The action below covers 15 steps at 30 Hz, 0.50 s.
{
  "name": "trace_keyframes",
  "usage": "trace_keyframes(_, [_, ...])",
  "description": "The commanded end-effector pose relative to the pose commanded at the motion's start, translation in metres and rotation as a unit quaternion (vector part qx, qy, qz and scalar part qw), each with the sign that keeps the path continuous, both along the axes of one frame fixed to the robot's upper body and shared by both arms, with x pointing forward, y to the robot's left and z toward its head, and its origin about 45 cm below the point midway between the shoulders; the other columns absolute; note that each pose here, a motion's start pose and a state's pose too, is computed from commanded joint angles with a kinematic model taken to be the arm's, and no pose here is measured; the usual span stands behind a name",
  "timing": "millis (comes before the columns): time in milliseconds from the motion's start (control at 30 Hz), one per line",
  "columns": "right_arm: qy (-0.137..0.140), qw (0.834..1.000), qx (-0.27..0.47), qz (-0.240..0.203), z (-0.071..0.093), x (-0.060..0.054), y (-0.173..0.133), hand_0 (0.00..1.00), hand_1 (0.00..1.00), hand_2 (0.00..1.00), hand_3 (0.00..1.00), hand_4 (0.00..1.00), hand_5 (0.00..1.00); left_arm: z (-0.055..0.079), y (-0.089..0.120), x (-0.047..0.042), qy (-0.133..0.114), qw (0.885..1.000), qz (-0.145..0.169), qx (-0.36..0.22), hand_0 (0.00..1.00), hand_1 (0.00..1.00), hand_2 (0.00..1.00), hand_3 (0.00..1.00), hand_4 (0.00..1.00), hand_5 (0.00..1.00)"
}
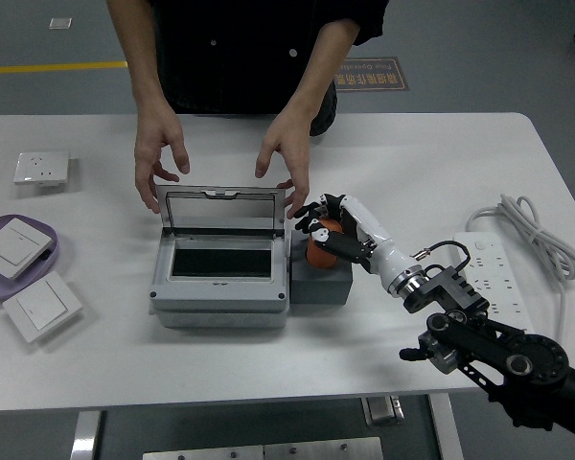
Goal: Pick up the cylinder from the cube,place it in the box,flap close box
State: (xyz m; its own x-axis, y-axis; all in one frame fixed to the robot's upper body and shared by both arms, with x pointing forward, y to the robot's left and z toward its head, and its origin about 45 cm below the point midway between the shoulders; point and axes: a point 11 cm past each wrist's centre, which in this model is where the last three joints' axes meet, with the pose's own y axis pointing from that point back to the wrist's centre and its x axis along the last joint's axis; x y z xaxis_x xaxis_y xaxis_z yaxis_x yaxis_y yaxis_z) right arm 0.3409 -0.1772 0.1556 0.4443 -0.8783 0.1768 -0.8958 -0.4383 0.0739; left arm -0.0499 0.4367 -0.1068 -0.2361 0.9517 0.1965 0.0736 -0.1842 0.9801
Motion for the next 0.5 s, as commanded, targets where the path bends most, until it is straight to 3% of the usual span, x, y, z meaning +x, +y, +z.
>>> trace_keyframes(133, [0.000, 1.000, 0.003, 0.002, 0.0001, -0.0004, 0.0008, 0.545, 0.525, 0.472, 0.343, 0.002, 0.002, -0.0002, -0.0007, 0.0000, 0.001, 1.000, -0.001, -0.001, 0.790, 0.771, 0.748, 0.829, 0.712, 0.381])
trace_keyframes(167, [0.001, 1.000, 0.004, 0.002, 0.0001, -0.0005, 0.0009, 0.485, 0.480, 0.441, 0.311, 0.002, 0.002, -0.0003, -0.0008, 0.0000, 0.001, 1.000, -0.001, -0.001, 0.787, 0.766, 0.746, 0.829, 0.709, 0.380])
trace_keyframes(500, [0.006, 1.000, 0.011, 0.000, -0.0017, -0.0005, -0.0008, 0.506, 0.480, 0.446, 0.313, 0.002, 0.002, -0.0002, -0.0008, -0.0011, 0.003, 1.000, -0.002, -0.001, 0.785, 0.766, 0.744, 0.829, 0.709, 0.380])
